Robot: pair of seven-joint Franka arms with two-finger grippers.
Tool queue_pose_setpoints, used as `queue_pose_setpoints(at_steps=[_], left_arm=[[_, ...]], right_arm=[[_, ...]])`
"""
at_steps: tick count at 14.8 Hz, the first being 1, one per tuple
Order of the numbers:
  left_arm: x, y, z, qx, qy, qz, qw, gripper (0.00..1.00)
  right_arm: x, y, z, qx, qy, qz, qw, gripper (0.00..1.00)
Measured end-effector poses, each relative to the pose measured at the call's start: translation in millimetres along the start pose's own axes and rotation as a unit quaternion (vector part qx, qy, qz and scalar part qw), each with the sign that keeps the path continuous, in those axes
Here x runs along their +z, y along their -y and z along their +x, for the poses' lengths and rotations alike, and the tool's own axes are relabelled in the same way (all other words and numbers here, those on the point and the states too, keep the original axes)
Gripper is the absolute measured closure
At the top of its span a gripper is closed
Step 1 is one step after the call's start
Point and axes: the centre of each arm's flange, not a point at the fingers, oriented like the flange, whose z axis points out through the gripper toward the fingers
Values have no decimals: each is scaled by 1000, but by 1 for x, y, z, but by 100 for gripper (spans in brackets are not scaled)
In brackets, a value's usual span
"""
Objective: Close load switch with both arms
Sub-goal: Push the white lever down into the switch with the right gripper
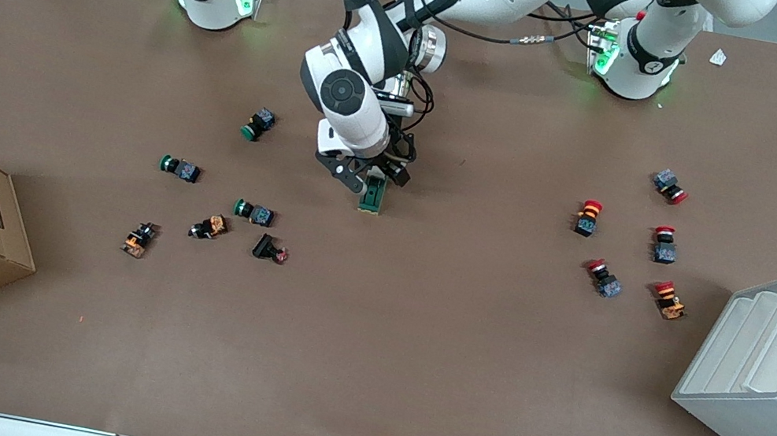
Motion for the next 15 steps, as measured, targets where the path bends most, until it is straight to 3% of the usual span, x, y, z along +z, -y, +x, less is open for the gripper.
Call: queue_pose_setpoints(at_steps=[8,15], left_arm=[[1,0,0,0,0,0,1000,0],[4,-1,1,-2,-1,2,1000,0]], right_arm=[[8,7,9,13,-11,30,999,0],[-16,21,26,32,4,29,999,0]])
